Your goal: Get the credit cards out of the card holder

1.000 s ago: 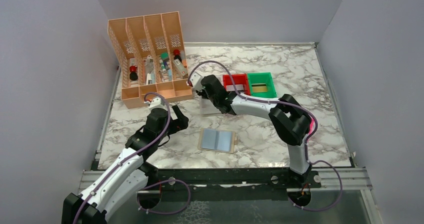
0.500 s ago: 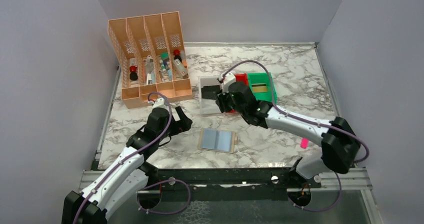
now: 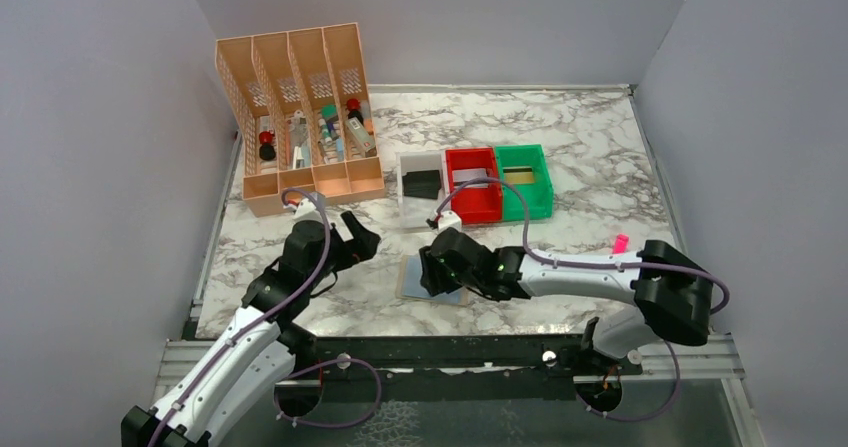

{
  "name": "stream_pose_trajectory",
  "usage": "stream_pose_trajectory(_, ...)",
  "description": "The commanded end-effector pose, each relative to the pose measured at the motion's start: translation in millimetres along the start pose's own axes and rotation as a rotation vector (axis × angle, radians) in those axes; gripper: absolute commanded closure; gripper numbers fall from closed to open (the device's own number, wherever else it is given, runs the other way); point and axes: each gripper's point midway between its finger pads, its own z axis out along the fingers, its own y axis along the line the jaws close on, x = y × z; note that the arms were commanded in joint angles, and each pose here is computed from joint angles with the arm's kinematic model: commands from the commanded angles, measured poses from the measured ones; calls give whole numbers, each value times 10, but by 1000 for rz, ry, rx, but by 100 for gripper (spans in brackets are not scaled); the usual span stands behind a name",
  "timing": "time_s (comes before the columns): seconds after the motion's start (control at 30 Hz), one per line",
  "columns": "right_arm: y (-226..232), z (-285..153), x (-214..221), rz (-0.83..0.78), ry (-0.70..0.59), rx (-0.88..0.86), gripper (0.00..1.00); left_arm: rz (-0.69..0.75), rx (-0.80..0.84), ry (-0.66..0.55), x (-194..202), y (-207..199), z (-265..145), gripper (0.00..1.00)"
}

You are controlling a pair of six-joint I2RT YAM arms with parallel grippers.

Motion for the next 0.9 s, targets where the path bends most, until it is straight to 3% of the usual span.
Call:
stream_pose_trajectory(0.0, -94, 57, 5, 29, -23, 154, 45, -29, -44, -59, -96, 89, -32, 1)
stream_pose_trajectory(0.47, 141, 303, 76, -50, 9, 221, 34, -22, -56, -47, -81, 106, -28, 1)
stream_pose_trajectory(0.87, -237, 581, 507, -107, 99, 397, 32, -20, -49, -33, -49, 101, -15, 1)
